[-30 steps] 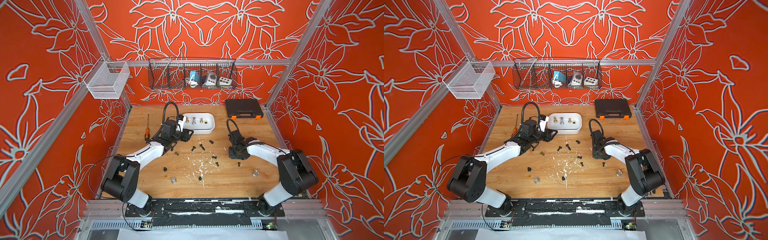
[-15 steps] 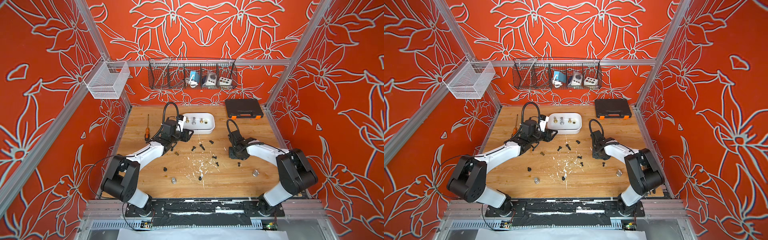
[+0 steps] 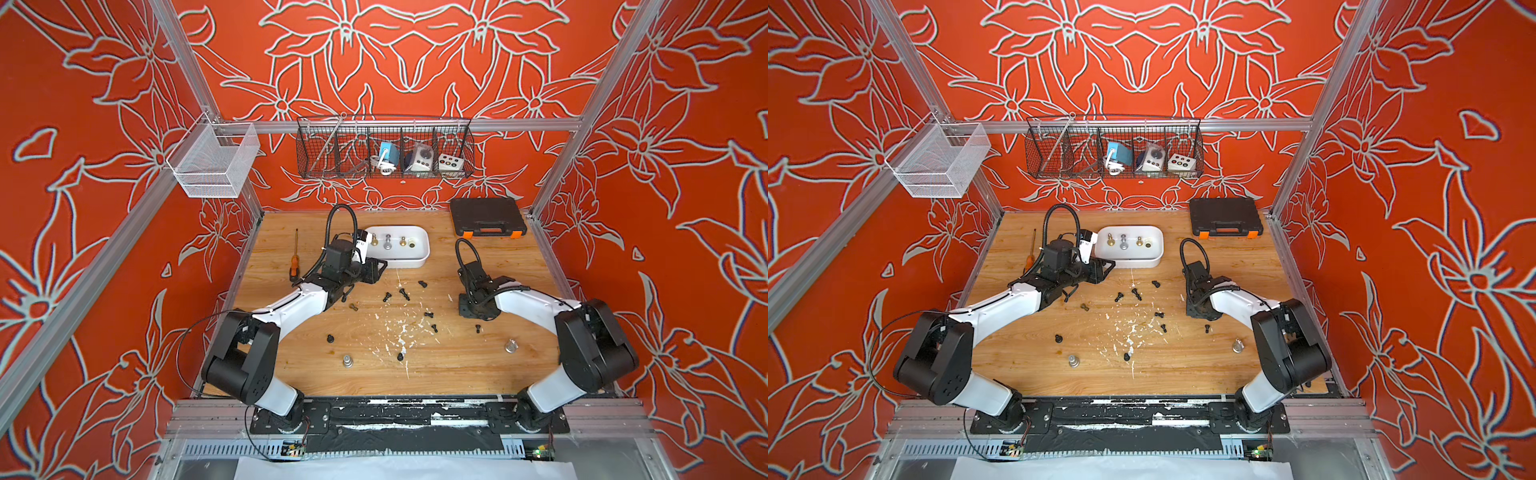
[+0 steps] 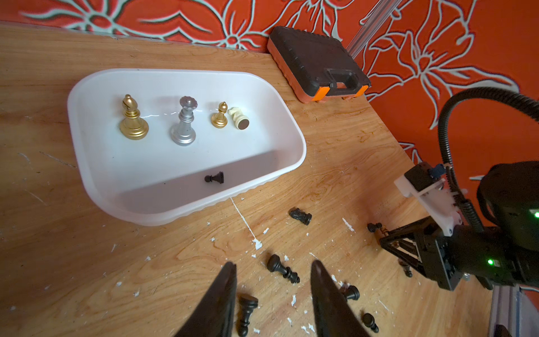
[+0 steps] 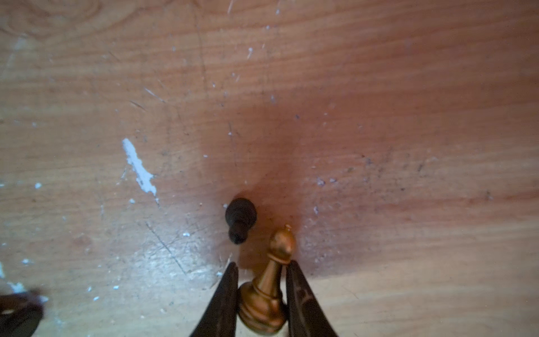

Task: Put the chess pieces into the storage box
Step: Pick up the chess piece at the center of the board.

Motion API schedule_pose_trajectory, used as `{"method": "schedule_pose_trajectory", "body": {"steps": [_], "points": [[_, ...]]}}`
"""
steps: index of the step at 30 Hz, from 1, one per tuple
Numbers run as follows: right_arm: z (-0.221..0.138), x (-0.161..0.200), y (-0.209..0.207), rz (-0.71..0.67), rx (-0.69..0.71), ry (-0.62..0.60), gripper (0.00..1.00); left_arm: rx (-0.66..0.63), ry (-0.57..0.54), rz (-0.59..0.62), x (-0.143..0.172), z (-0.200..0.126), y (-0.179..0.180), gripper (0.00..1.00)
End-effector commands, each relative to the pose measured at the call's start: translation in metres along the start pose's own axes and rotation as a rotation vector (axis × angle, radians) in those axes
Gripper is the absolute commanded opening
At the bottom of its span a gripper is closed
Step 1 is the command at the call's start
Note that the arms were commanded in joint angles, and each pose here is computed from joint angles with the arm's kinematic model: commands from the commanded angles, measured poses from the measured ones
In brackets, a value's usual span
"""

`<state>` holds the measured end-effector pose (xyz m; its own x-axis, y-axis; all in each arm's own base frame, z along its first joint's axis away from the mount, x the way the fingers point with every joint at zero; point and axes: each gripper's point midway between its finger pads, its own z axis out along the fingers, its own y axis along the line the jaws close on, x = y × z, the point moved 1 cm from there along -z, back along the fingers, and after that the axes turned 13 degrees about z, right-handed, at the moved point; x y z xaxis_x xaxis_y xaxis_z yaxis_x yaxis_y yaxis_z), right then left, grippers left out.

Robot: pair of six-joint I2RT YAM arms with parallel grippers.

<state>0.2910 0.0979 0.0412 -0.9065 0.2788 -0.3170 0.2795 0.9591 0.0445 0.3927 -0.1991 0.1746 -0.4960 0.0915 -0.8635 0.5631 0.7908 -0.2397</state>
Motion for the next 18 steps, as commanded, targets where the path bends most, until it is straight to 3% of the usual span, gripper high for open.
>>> {"method": "schedule_pose_trajectory", "body": {"steps": [1, 10, 18], "points": [[-0.016, -0.011, -0.011, 0.029, 0.02, -0.048, 0.27, 0.002, -0.025, 0.004, -0.007, -0.007, -0.002, 0.43], [-0.045, -0.04, -0.019, 0.052, -0.011, -0.146, 0.27, -0.002, -0.032, 0.012, -0.01, -0.009, -0.002, 0.43], [-0.072, -0.084, 0.003, -0.012, -0.078, -0.261, 0.28, -0.009, -0.038, 0.017, -0.011, -0.013, -0.002, 0.43]]}}
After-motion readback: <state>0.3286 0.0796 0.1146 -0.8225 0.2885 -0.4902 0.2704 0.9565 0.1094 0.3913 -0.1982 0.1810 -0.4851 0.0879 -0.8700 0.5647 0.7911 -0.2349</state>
